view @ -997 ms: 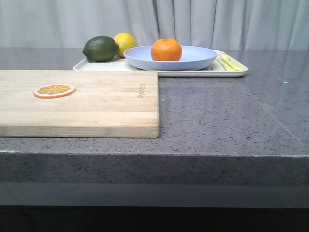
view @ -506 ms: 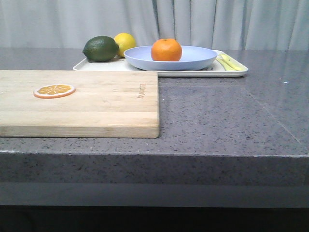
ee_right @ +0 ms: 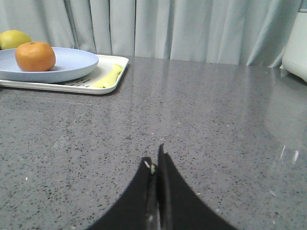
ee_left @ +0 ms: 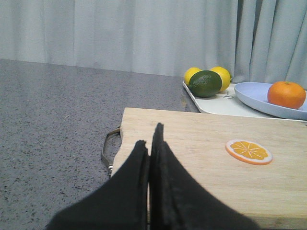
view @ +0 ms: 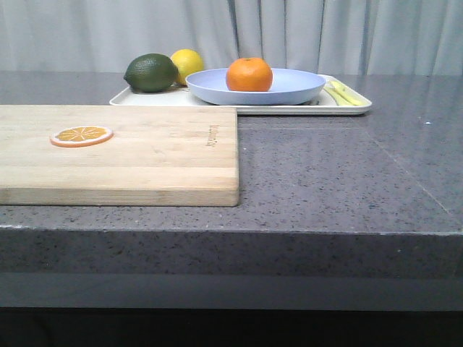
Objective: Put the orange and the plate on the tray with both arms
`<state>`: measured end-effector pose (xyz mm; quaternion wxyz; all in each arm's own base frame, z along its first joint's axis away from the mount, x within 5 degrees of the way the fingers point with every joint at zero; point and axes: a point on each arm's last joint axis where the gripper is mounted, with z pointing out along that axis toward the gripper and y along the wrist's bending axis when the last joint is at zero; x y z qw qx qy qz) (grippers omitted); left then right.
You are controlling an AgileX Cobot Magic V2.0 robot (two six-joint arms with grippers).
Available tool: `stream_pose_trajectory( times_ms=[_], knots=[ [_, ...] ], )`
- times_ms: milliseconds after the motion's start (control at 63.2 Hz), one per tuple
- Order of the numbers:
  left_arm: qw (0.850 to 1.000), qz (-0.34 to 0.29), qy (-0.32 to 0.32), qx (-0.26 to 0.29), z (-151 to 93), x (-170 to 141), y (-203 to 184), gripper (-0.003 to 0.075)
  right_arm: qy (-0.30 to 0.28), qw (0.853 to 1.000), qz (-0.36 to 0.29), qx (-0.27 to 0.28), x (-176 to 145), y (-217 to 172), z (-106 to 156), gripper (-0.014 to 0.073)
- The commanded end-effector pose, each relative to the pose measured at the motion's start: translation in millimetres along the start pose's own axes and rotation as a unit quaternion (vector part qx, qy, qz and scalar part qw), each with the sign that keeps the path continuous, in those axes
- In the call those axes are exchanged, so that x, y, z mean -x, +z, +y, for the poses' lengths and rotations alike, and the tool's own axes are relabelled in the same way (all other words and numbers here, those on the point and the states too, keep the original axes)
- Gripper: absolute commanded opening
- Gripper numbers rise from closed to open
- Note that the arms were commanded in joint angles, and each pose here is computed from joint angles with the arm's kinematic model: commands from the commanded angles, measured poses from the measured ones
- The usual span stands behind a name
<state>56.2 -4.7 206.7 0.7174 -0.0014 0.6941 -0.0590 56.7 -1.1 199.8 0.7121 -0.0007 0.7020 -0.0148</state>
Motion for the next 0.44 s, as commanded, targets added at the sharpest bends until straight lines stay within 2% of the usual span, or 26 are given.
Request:
stream_pose_trajectory(
  times_ms=[0,427],
  knots=[
    [0.999,-0.033,-0.004,0.003,1.1,-1.3,-0.8,-0.0020,-0.009,0.998,-0.056,0.000,15.2,-2.9,-0.2,-0.0117],
    [0.999,-0.033,-0.004,0.003,1.1,-1.3,-0.8,-0.0020,-0.008,0.998,-0.056,0.008,15.3,-2.9,0.6,-0.0117]
  ],
)
